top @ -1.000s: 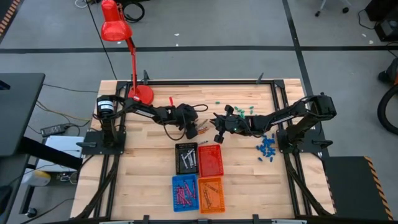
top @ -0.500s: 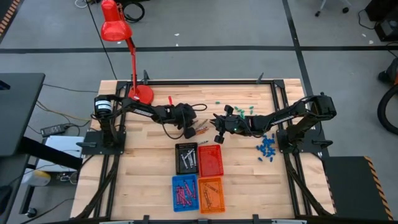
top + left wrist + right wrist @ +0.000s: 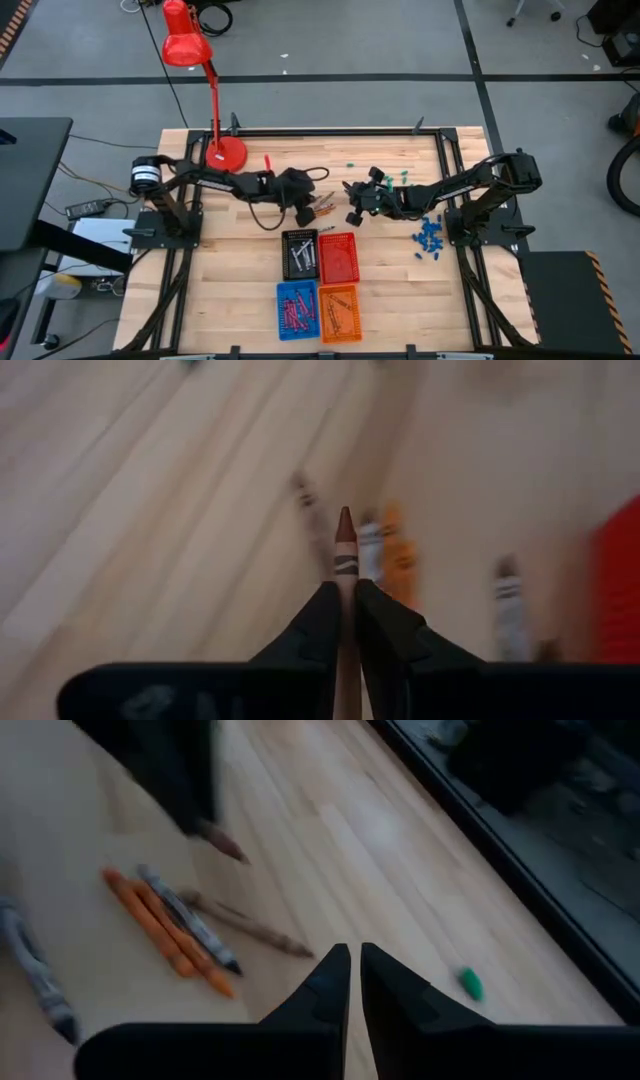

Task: Sort crayons
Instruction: Put the brown crayon into the red basket

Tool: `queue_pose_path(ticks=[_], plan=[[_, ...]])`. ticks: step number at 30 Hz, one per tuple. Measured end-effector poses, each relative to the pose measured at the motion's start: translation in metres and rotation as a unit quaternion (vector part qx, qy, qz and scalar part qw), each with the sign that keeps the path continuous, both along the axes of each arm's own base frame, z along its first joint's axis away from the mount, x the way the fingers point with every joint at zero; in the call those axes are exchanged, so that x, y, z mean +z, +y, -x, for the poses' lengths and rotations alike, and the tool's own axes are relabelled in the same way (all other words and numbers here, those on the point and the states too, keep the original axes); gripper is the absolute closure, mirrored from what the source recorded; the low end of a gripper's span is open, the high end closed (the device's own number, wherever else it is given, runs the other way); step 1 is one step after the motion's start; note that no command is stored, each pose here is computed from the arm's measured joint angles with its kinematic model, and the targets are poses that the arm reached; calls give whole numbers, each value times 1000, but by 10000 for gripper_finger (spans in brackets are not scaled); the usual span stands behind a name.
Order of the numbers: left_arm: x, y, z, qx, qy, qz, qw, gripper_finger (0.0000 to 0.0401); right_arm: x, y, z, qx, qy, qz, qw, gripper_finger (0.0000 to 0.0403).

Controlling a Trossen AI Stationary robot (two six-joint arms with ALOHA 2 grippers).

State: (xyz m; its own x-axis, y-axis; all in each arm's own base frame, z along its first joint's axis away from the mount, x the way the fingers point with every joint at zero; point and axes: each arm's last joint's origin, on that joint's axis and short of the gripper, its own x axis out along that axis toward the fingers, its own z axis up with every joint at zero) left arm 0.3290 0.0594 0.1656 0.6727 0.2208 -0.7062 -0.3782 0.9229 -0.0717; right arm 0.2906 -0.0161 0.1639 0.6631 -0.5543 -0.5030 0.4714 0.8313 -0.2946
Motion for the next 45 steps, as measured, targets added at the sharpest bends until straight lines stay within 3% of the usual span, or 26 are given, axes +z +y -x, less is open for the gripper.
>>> queue_pose_path(ticks=[9,21,28,37,41,45], plan=[[22,-42,-12,-16,-100,48,994,365,-1,-6,7,-73,12,23,997,369],[29,-95,-15,56,-168,201,963,365,-2,-4,8,-85,4,10,996,369],[37,-140,-9,122,-243,172,947,365,-3,12,7,-28,29,28,999,369],[39,-187,8,225,-323,146,907,365,-2,24,6,4,41,46,998,369],[42,-201,-5,242,-335,127,902,365,-2,26,8,-6,53,77,996,369],[39,-207,-25,256,-313,96,910,365,-2,28,10,-33,60,108,992,369]])
